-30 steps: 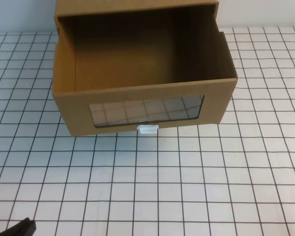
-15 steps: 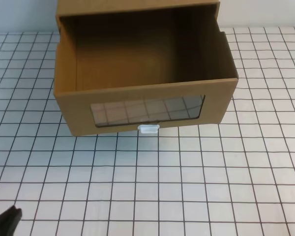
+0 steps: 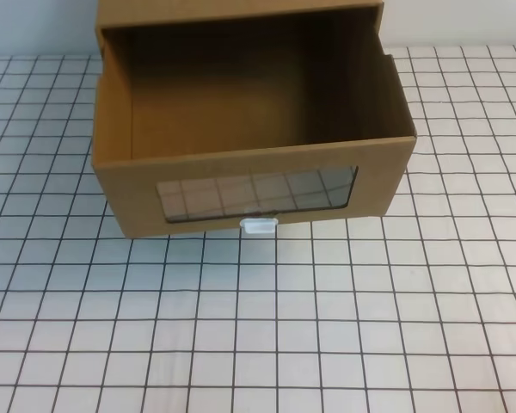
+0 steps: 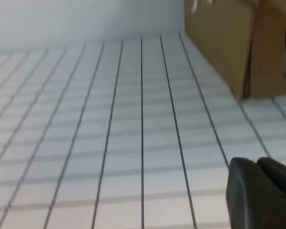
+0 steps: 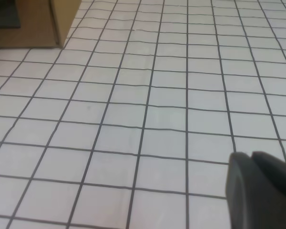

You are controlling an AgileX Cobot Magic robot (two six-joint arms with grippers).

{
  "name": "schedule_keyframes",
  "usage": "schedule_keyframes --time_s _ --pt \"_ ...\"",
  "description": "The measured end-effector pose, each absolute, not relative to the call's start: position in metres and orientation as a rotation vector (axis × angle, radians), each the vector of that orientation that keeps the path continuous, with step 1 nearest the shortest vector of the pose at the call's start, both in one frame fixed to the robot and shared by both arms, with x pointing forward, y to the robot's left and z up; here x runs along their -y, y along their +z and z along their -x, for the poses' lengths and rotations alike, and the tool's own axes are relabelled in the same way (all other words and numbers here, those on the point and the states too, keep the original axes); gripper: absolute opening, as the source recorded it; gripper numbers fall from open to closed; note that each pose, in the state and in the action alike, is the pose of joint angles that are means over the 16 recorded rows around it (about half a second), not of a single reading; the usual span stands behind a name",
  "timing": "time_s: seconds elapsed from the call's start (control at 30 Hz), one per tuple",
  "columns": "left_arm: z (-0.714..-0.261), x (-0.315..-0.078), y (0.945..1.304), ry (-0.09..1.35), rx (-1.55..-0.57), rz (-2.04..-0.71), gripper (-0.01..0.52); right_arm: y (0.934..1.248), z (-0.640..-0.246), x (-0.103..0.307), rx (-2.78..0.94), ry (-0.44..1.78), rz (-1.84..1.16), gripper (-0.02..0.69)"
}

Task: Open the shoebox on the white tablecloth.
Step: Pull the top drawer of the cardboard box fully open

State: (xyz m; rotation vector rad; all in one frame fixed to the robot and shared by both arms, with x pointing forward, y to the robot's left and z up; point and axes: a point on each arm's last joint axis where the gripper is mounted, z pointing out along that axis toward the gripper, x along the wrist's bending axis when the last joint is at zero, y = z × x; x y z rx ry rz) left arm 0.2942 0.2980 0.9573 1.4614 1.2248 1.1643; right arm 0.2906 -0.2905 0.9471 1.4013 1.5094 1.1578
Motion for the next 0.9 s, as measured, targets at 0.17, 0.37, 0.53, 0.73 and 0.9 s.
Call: schedule_keyframes --time_s 0.17,0.37,0.53,0.73,0.9 --pt "-0.293 -0.299 0.950 1.133 -1.290 -1.515 -0.002 0.947 -0.291 0.291 -1.509 1.158 -1.401 -0.013" --pt "-0.291 -0.299 0.945 1.102 -1.326 -1.562 -0.002 0.947 -0.291 0.291 -1.509 1.158 -1.401 -0.013" --pt "-0.291 -0.299 0.945 1.097 -1.331 -1.568 -0.002 0.947 -0.291 0.291 -1.509 1.158 -1.401 -0.013" --pt "-0.291 -0.299 0.945 1.096 -1.333 -1.568 -0.002 0.947 -0.291 0.291 -1.509 1.158 -1.401 -0.013" --pt "-0.291 -0.299 0.945 1.095 -1.334 -1.567 -0.002 0.947 -0.291 0.290 -1.509 1.158 -1.401 -0.013"
